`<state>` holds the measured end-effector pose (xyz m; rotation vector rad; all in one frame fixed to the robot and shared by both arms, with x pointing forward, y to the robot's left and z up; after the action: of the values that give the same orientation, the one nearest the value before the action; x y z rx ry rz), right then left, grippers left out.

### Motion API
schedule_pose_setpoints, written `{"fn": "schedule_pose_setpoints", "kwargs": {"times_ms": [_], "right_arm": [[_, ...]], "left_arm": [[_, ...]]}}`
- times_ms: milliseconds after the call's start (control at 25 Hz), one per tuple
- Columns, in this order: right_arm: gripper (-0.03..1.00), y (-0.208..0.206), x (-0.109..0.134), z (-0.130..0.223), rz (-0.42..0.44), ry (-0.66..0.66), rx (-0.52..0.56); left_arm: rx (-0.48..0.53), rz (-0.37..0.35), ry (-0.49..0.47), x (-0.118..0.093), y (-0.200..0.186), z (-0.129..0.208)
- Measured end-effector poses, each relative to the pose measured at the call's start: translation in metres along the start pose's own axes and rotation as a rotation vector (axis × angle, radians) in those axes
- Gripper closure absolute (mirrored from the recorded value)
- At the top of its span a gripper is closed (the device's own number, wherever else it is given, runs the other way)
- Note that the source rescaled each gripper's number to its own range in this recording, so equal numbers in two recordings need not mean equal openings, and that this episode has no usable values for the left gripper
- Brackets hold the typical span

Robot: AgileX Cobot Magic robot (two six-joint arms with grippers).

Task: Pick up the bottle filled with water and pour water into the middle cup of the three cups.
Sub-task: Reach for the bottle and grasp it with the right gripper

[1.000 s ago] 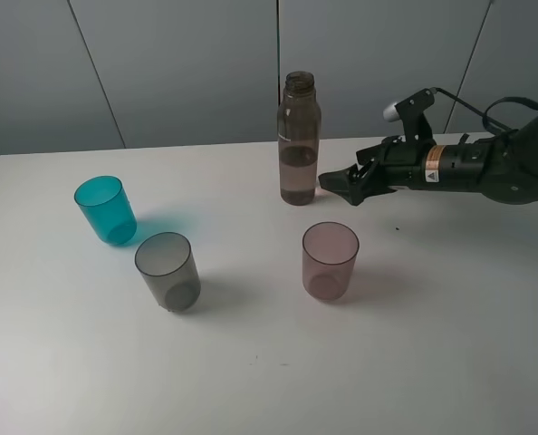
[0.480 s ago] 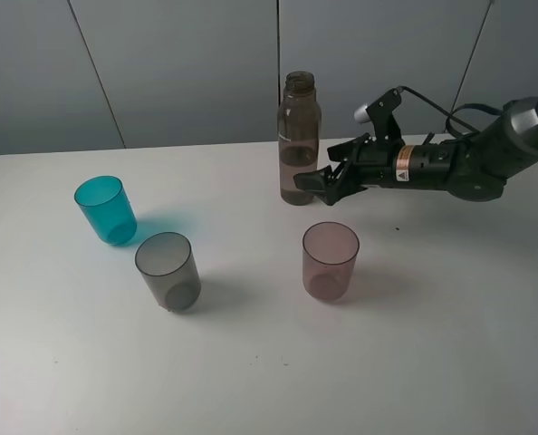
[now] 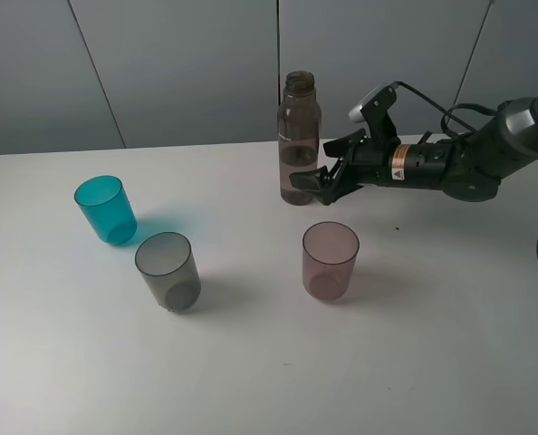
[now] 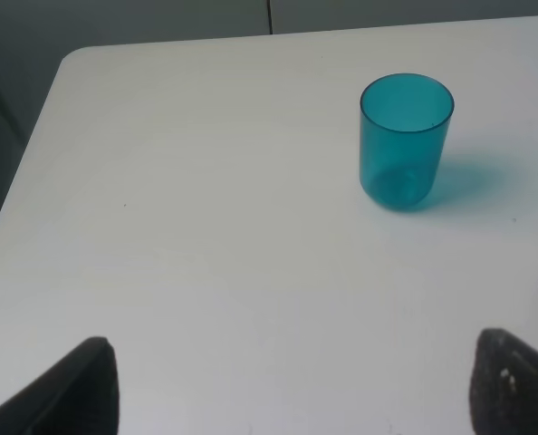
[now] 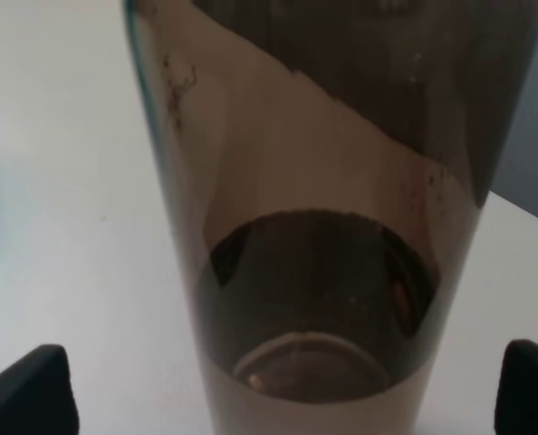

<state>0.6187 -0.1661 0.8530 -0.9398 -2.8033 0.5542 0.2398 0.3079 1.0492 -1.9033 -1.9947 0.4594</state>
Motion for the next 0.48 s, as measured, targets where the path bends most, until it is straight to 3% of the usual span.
{"fn": "schedule_pose_setpoints", "kwargs": {"times_ms": [480], "right_arm": [[-0.03, 0.0055, 0.0012, 0.0006, 0.021, 0.007, -0.015]], "left_arm": [[0.0, 0.0, 0.0, 0.0, 0.0, 0.0]]}}
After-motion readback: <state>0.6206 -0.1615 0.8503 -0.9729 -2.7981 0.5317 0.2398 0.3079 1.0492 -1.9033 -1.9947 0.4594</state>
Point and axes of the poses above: a point on each arm's last joint axis where the gripper is mounted, y pointing out along that axis toward the gripper, x along the wrist's bending axis when the last joint is at zero, z = x × y, the point moved 1 cm from there along y, pointing out along that axis toward the gripper, and after that the axes turned 1 degree about -y, right-handed, at the moved point
